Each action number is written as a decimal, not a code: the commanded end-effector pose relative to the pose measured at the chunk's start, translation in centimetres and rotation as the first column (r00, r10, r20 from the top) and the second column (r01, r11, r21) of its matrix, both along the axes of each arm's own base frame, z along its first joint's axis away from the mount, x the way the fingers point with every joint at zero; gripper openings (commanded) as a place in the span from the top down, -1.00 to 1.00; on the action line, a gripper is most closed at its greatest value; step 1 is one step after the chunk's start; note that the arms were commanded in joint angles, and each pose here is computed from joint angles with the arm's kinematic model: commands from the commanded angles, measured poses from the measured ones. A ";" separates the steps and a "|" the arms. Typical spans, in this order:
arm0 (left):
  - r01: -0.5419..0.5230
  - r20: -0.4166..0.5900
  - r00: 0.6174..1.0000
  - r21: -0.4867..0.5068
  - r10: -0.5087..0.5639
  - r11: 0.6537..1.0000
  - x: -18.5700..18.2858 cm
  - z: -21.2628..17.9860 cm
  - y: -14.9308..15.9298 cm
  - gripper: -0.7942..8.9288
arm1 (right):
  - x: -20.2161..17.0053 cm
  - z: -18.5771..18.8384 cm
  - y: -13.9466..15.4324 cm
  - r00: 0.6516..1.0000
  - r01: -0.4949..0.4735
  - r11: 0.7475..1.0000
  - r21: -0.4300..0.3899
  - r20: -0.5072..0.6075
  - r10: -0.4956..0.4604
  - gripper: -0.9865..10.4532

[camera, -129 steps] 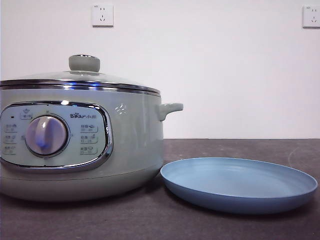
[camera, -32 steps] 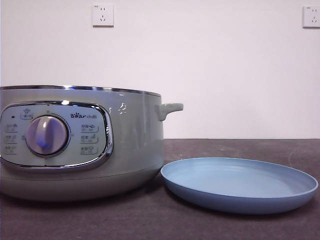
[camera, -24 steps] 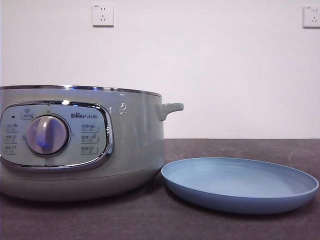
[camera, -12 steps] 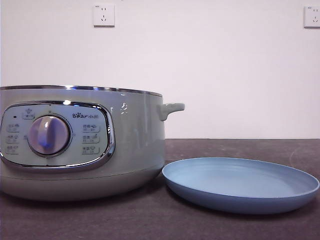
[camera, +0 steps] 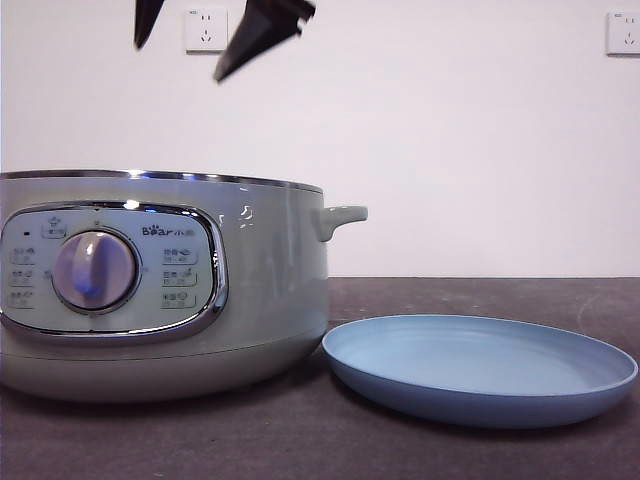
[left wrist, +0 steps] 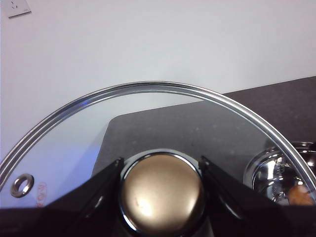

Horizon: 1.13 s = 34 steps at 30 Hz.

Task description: Take the potato out from the steamer,put the potato on the plate,close the lid

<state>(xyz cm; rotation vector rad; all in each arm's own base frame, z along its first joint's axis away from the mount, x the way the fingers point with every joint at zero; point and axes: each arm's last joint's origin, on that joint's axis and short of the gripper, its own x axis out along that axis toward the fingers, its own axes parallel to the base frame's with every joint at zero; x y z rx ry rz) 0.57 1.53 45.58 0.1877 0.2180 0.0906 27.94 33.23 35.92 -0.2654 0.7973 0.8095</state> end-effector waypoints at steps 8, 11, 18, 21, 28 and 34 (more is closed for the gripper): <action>-0.008 0.051 0.999 -0.035 0.010 0.999 -0.4 0.5 0.2 0.85 | 1.5 -5.1 1.3 0.991 0.016 0.991 -0.136 -0.132 -0.034 0.05; -0.007 0.051 0.999 -0.035 0.009 0.999 -0.4 0.5 0.2 0.85 | 1.8 -6.3 1.5 0.986 0.019 0.986 -0.164 -0.163 -0.046 0.05; -0.007 0.051 0.999 -0.034 0.009 0.999 -0.4 0.5 0.2 0.85 | 1.9 -8.8 2.2 0.965 -0.008 0.981 -0.196 -0.260 -0.044 0.05; -0.007 0.050 0.999 -0.033 0.009 0.999 -0.4 0.5 0.2 0.85 | 2.2 -10.3 2.6 0.951 -0.022 0.976 -0.215 -0.306 -0.046 0.05; -0.008 0.034 0.999 -0.022 0.008 1.000 -0.4 0.3 0.2 0.85 | 2.5 -13.5 3.5 0.919 -0.055 0.970 -0.238 -0.392 -0.044 0.05; -0.008 0.024 1.000 -0.016 0.009 1.000 -0.4 0.2 0.3 0.85 | 2.2 -14.0 4.0 0.937 -0.019 0.961 -0.277 -0.341 -0.080 0.48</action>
